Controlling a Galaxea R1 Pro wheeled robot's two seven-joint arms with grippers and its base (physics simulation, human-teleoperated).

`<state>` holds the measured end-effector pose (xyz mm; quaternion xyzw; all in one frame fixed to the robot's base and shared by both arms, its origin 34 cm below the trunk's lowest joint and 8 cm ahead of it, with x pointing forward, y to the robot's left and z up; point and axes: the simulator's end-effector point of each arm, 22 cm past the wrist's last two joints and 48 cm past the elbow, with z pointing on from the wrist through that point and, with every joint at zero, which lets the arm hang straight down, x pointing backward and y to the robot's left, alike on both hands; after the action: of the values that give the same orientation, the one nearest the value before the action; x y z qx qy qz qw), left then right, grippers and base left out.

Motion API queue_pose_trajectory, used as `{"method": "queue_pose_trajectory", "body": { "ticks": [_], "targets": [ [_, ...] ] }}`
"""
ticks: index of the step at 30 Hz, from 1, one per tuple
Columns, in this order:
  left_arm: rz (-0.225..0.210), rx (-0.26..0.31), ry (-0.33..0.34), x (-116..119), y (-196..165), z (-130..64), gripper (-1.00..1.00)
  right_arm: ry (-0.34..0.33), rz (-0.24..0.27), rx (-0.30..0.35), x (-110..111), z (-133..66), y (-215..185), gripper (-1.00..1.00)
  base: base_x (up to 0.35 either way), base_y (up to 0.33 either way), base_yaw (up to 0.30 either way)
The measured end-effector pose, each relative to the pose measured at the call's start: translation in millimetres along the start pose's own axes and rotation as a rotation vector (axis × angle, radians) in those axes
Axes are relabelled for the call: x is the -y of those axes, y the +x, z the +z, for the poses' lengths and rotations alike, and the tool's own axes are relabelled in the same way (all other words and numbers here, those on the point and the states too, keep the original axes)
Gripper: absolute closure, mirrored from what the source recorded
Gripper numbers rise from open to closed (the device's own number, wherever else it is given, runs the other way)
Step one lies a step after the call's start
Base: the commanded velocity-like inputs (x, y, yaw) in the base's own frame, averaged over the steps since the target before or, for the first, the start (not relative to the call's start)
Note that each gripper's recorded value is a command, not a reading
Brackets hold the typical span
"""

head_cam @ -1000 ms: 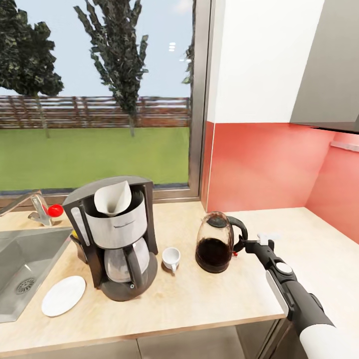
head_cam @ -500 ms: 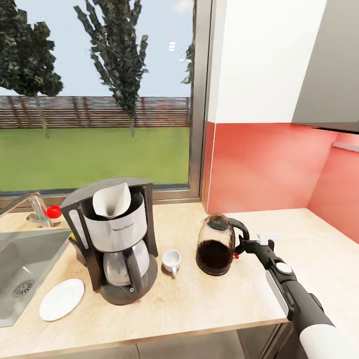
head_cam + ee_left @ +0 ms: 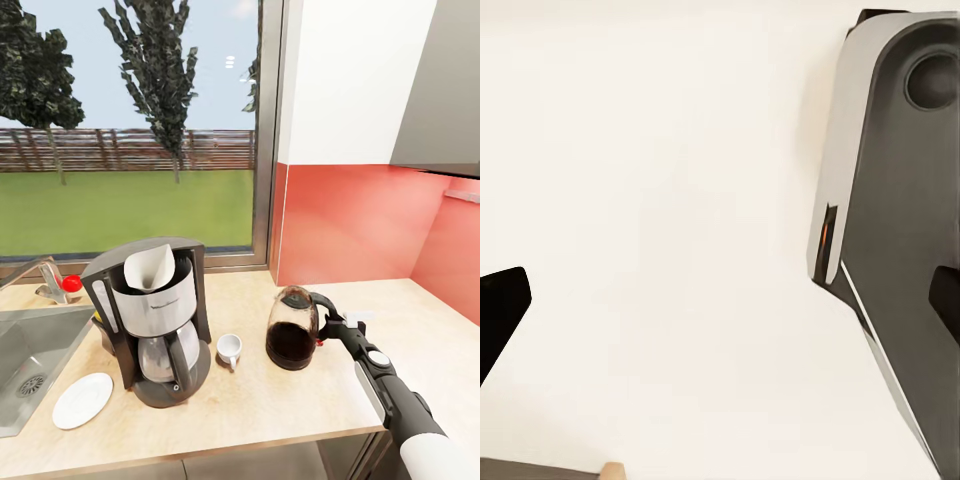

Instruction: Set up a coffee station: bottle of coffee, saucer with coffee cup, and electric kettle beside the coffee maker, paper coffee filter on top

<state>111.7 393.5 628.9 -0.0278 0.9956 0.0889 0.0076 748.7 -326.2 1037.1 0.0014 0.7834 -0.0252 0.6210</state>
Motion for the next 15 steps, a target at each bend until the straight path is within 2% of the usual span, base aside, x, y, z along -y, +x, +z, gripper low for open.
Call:
{"method": "queue_pose_trajectory", "body": {
  "ticks": [15],
  "targets": [
    [0.0,-0.001,-0.001,-0.2,0.7,0.0,-1.0,-0.001,0.0,-0.001,-1.0,0.0,0.1,1.0,0.0,0.0,0.0]
  ]
}}
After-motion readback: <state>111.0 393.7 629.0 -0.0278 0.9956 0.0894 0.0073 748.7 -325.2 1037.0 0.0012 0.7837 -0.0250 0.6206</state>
